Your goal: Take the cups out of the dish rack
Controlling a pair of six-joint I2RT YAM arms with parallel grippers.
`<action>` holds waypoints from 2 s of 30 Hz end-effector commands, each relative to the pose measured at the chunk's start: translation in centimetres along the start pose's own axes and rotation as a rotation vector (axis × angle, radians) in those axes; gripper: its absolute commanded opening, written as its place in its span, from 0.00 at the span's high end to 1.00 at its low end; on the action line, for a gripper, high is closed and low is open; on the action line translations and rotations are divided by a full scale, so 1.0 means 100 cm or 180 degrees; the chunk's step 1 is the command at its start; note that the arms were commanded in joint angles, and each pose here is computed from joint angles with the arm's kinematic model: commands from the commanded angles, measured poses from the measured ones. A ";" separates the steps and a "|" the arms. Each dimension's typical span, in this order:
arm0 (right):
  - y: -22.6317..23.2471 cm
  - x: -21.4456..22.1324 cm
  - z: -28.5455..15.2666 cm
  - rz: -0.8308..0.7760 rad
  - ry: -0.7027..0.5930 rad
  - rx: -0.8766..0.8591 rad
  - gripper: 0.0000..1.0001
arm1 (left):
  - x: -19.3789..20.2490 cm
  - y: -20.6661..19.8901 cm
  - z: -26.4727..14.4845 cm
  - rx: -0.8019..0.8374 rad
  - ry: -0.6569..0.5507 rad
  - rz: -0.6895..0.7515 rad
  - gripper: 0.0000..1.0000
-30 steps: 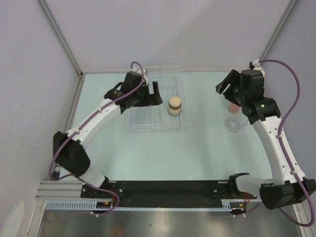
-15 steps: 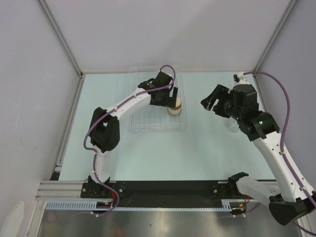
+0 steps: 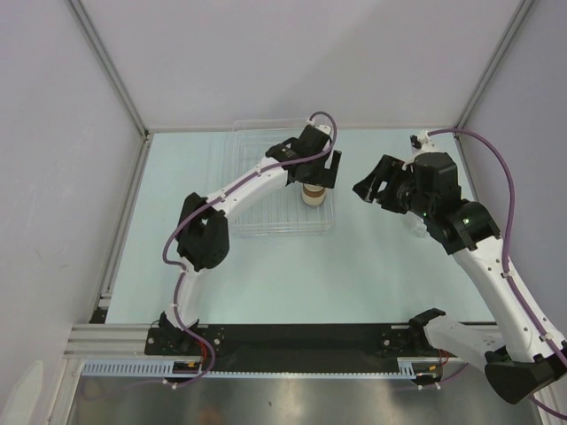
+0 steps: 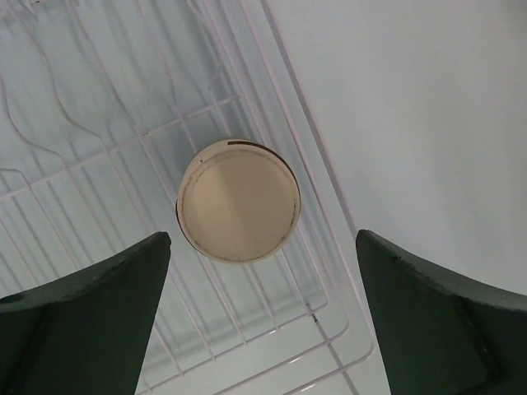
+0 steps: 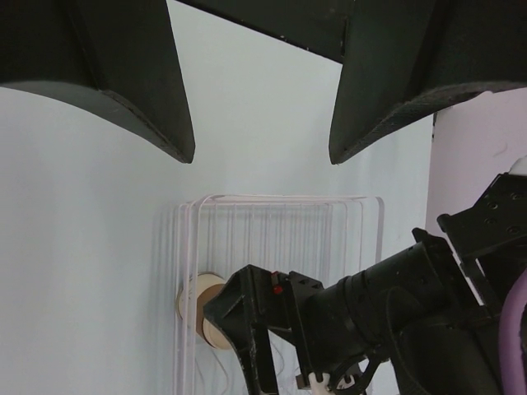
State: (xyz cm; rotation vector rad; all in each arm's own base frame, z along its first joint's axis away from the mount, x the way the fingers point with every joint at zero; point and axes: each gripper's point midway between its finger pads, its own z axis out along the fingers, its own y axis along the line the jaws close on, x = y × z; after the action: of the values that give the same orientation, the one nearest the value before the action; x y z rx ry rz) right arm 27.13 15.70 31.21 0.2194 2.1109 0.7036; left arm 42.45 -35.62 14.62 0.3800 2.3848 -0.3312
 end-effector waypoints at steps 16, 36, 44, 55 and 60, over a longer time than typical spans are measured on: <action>0.017 -0.005 0.002 -0.0167 0.0013 -0.0255 0.29 | -0.012 0.016 0.025 -0.0315 -0.0090 0.0079 0.00; 0.008 0.006 0.009 -0.0073 0.0060 -0.0191 0.29 | -0.002 0.017 0.034 -0.0305 0.0015 0.0042 0.93; 0.003 0.003 0.003 -0.0074 -0.0034 -0.0122 0.30 | -0.032 0.017 -0.007 -0.0310 -0.0297 -0.0082 0.99; 0.018 -0.016 0.000 0.0020 -0.0256 -0.0271 0.29 | -0.105 0.001 -0.164 0.0387 -0.1102 -0.0472 1.00; 0.028 -0.023 0.000 0.0050 -0.0334 -0.0423 0.30 | -0.098 0.000 -0.241 0.1400 -0.1492 -0.1004 1.00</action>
State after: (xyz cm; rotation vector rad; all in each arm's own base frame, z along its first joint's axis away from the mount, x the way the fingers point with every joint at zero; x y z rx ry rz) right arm 27.69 16.36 31.49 0.2088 2.0630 0.7491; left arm 39.12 -30.88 32.97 0.1843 2.0613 -0.6099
